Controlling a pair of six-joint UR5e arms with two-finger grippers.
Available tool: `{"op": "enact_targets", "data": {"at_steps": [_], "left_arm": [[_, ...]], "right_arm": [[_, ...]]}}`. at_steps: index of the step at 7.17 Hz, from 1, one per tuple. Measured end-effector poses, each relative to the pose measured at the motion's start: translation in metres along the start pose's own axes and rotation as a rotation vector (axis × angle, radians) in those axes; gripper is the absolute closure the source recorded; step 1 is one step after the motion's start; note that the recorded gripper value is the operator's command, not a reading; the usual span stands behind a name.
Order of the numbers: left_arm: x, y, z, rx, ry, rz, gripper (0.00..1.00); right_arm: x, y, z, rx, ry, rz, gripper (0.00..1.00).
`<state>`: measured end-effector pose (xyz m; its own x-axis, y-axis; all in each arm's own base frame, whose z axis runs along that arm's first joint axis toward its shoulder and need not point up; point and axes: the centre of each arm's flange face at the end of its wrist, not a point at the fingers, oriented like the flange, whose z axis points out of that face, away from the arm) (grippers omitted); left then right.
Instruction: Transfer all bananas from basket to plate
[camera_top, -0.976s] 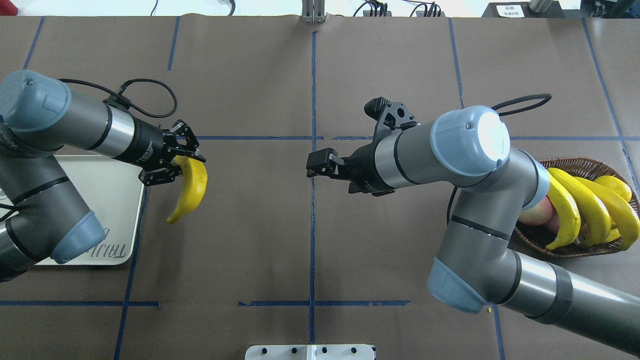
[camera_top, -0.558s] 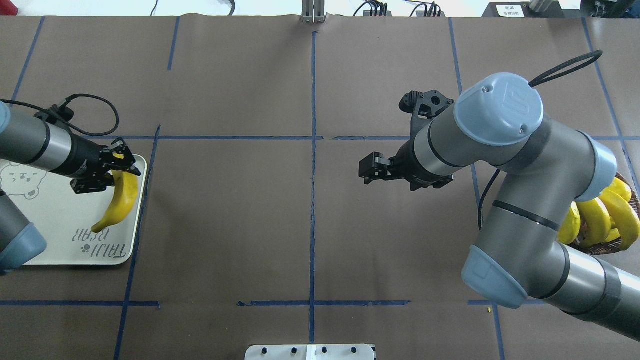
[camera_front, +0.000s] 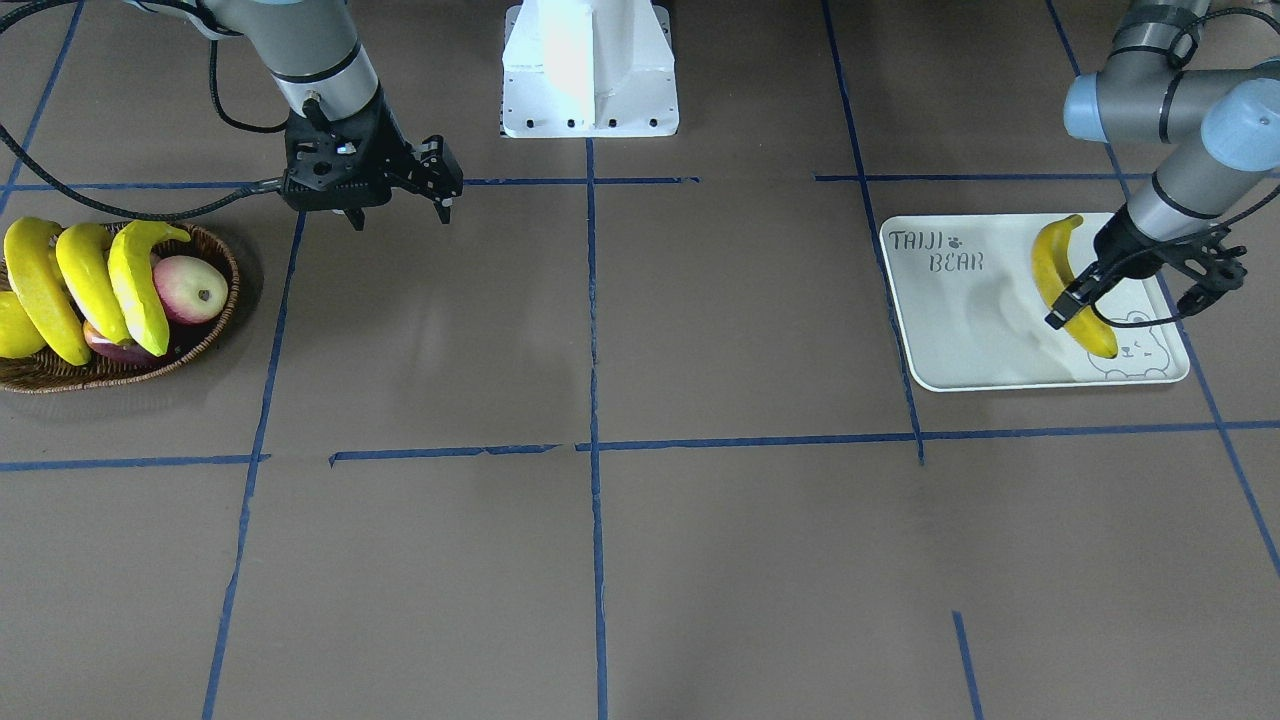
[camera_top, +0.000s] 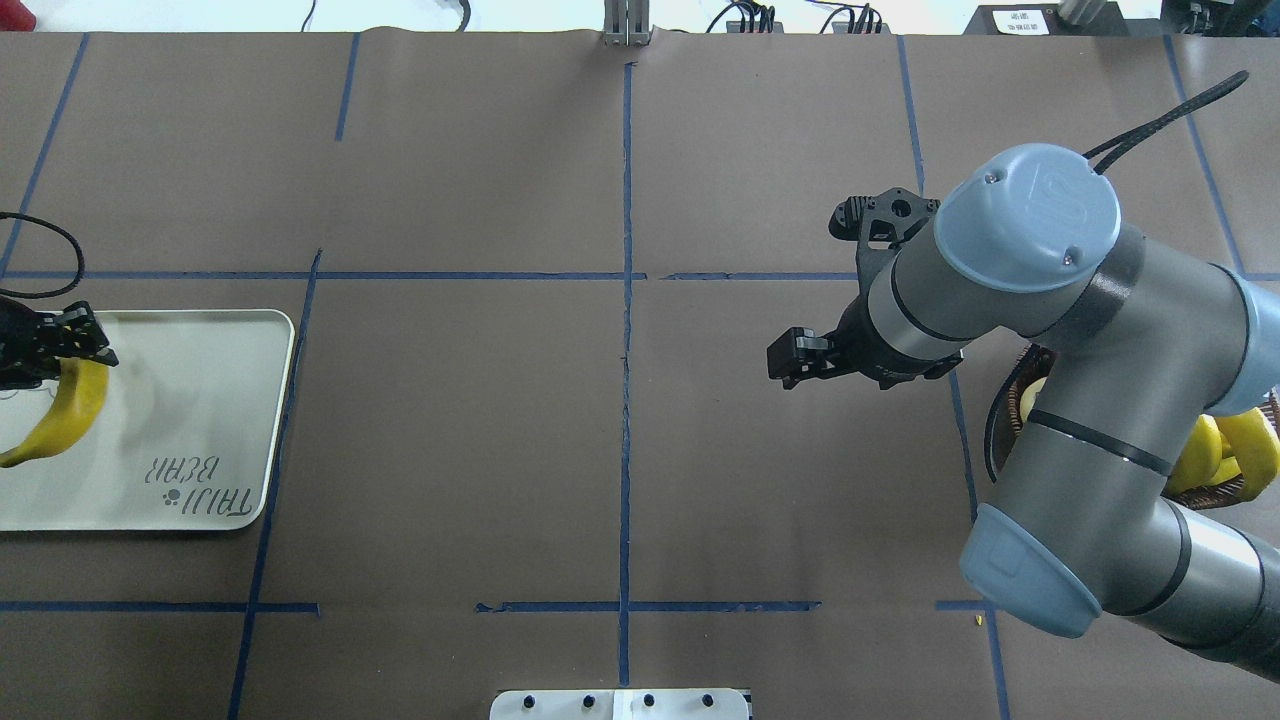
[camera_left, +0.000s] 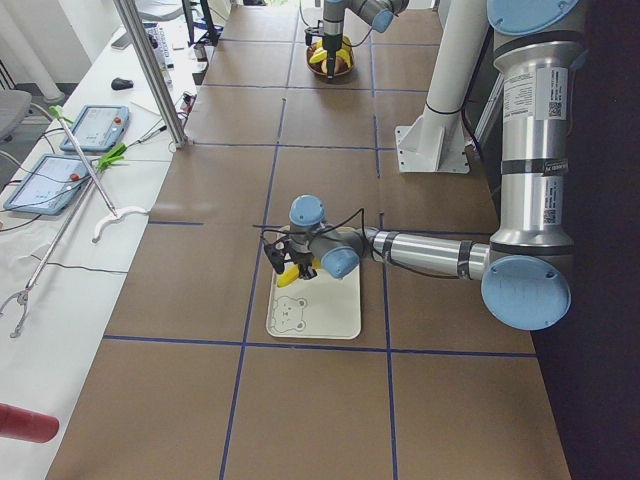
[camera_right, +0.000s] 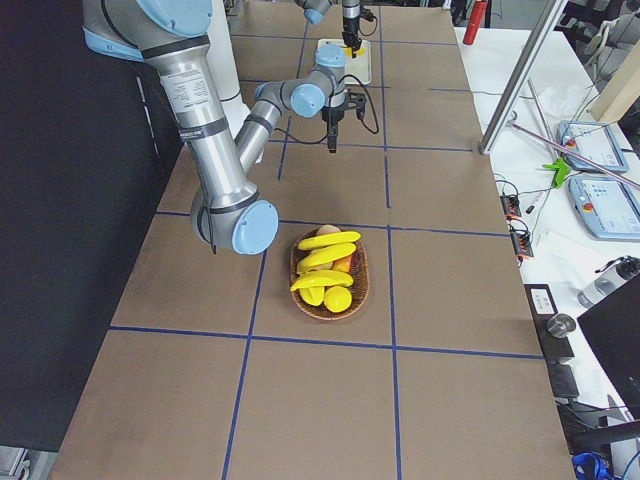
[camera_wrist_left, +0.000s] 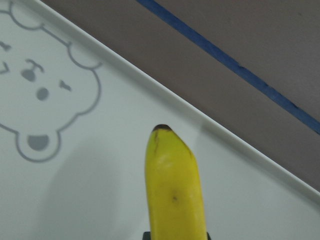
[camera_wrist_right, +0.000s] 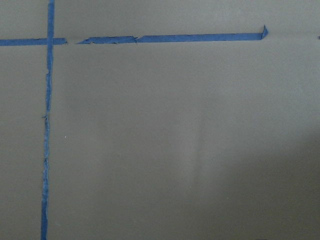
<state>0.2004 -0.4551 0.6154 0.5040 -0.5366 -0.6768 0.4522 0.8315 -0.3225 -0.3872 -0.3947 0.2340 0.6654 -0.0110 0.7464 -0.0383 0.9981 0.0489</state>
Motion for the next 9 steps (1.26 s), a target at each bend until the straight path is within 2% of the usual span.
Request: {"op": "enact_targets", "data": {"at_steps": [1, 2, 4, 5, 7, 9], "left_arm": [[-0.024, -0.019, 0.005, 0.020, -0.004, 0.004, 0.03], [-0.039, -0.033, 0.006, 0.035, -0.011, 0.020, 0.00], [-0.063, -0.053, -0.003, 0.053, -0.023, 0.128, 0.00], [-0.070, -0.059, -0.013, 0.033, -0.003, 0.156, 0.00], [-0.070, -0.068, -0.048, -0.017, 0.087, 0.171, 0.00], [-0.072, -0.067, -0.063, 0.007, 0.107, 0.248, 0.00]], "right_arm": [[0.000, 0.000, 0.000, 0.000, 0.001, 0.000, 0.00], [0.000, 0.000, 0.000, 0.000, 0.001, 0.001, 0.00], [0.000, 0.001, -0.001, 0.000, -0.002, -0.002, 0.00], [0.001, 0.002, -0.004, 0.000, -0.007, -0.006, 0.00], [0.024, 0.012, -0.010, -0.005, 0.000, -0.035, 0.00], [0.075, 0.032, -0.016, -0.016, 0.041, -0.136, 0.00]]}}
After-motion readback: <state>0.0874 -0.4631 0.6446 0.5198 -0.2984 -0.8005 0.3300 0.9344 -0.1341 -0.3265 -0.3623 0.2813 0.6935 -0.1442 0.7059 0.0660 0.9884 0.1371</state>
